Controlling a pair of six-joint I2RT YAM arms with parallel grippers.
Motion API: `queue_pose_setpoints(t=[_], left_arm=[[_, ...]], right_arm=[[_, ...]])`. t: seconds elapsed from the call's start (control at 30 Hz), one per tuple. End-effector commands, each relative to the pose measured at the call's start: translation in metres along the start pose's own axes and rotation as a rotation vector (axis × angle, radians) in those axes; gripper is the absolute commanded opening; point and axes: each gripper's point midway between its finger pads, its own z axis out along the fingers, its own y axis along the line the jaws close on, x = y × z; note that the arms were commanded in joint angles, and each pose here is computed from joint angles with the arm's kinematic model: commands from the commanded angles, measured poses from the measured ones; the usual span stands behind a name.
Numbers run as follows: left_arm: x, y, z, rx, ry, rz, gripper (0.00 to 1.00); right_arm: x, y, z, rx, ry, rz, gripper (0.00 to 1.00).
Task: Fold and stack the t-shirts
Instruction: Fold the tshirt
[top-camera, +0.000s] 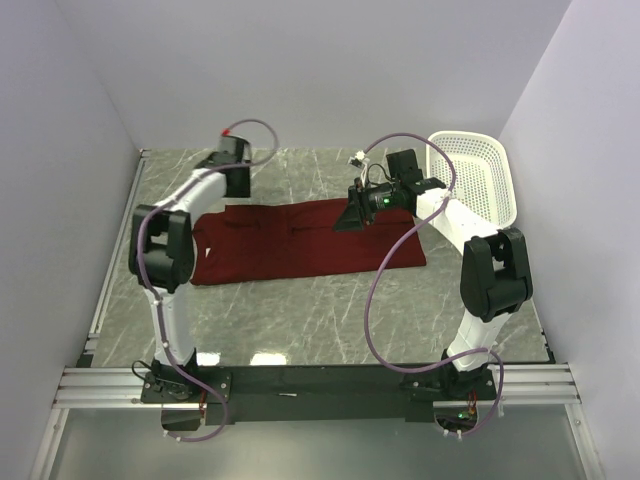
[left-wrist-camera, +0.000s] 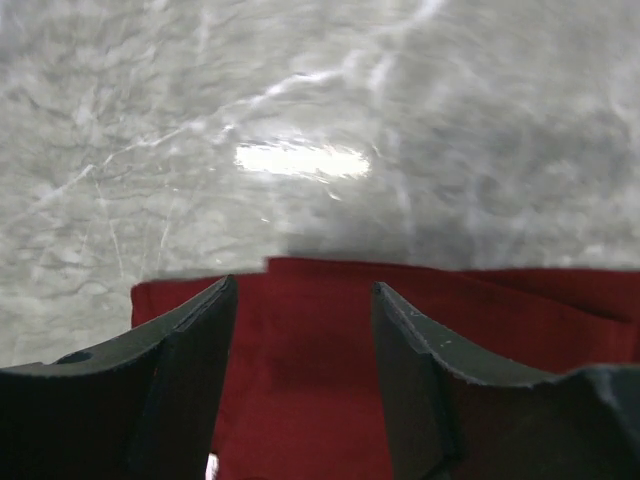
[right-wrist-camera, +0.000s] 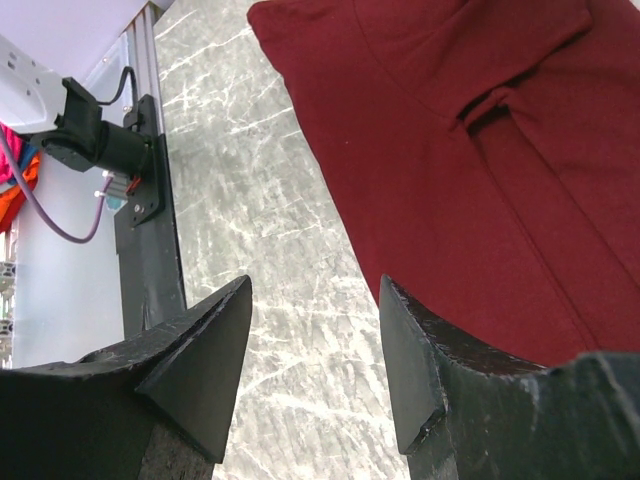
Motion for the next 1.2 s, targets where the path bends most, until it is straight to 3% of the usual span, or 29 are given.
queue_pose_setpoints(t=[0.0, 0.17, 0.47, 0.73, 1.17], left_arm=[[-0.004, 0.012, -0.001, 0.19, 0.041, -0.209, 0.61], [0.005, 0.025, 0.021, 0.319, 0.116, -0.334, 0.54], [0.011, 0.021, 0.042, 0.479, 0.192, -0.403, 0.48], [0.022, 0.018, 0.053, 0.498, 0.236, -0.417, 0.45], [-0.002, 0.022, 0.033, 0.55, 0.189, -0.431, 0.1]], right_arm=[[-0.008, 0.0, -0.002, -0.014, -0.016, -0.01, 0.61], [-0.007, -0.001, -0.002, -0.012, -0.014, -0.01, 0.61], [-0.007, -0.004, -0.003, -0.011, -0.016, -0.002, 0.61], [-0.004, -0.007, -0.002, -0.007, -0.01, 0.007, 0.61], [-0.003, -0.009, -0.002, -0.002, -0.007, 0.01, 0.61]])
